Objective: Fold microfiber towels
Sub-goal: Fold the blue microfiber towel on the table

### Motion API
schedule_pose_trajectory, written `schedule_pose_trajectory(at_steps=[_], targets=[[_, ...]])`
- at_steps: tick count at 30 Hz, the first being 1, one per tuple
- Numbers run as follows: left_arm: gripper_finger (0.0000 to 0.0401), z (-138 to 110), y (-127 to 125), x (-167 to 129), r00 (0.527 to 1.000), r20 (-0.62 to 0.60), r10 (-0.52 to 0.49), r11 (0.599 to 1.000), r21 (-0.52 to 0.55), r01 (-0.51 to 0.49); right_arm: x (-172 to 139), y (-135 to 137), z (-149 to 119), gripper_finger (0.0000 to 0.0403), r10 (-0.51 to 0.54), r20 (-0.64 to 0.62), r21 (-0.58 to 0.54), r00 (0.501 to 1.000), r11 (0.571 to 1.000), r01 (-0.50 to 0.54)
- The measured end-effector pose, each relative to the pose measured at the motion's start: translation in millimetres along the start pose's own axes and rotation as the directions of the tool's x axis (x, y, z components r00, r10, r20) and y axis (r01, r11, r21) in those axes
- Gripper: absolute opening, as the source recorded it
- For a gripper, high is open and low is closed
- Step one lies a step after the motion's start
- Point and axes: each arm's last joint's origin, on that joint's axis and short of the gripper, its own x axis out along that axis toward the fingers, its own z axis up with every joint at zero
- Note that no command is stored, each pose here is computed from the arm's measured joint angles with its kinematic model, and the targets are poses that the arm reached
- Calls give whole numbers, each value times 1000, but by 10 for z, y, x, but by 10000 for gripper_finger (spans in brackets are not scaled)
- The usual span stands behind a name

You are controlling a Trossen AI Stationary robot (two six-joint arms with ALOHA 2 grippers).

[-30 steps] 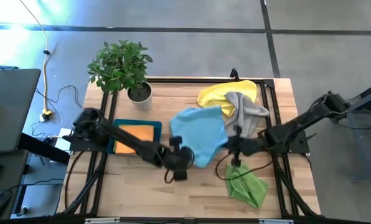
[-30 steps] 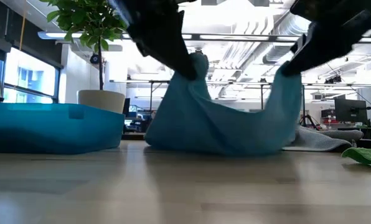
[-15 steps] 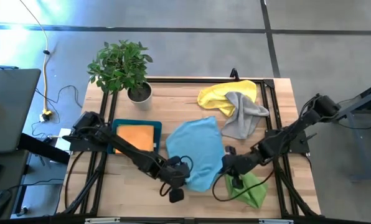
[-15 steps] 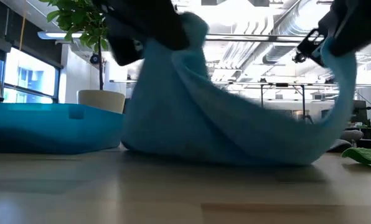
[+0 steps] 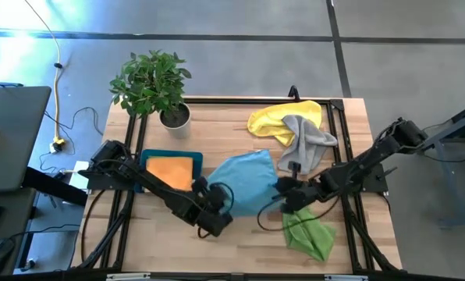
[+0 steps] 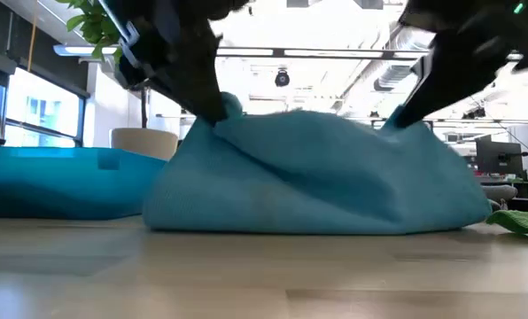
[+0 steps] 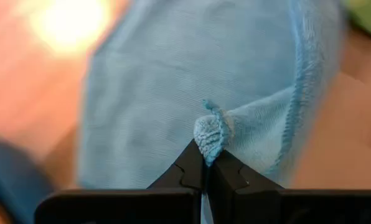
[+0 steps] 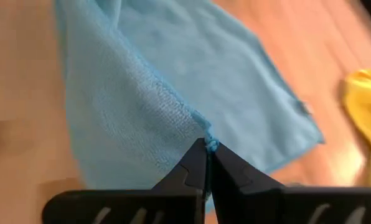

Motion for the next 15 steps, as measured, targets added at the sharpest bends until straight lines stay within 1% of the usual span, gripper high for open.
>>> schedule_pose_trajectory(at_steps=[2, 6, 8, 11, 13, 15], targets=[[0, 17, 49, 59, 998, 13, 54, 998, -46, -54, 86, -103, -31, 0, -53, -9, 6, 999, 999, 53], [0, 11, 105, 295, 991, -20, 133, 988, -75, -134, 233, -292, -38, 0, -151, 18, 34, 988, 988, 150], [0, -5, 121, 442, 986, -38, 165, 982, -83, -168, 294, -367, -29, 0, -162, 33, 43, 986, 986, 160], [0, -27, 167, 613, 974, -61, 218, 970, -94, -223, 371, -479, -43, 0, -159, 18, 52, 987, 986, 158], [0, -13, 198, 673, 969, -67, 238, 963, -116, -244, 416, -553, -71, 0, -162, -4, 70, 987, 984, 162], [0, -6, 230, 694, 964, -77, 256, 958, -111, -263, 459, -618, -109, 0, -162, -22, 87, 986, 983, 164]])
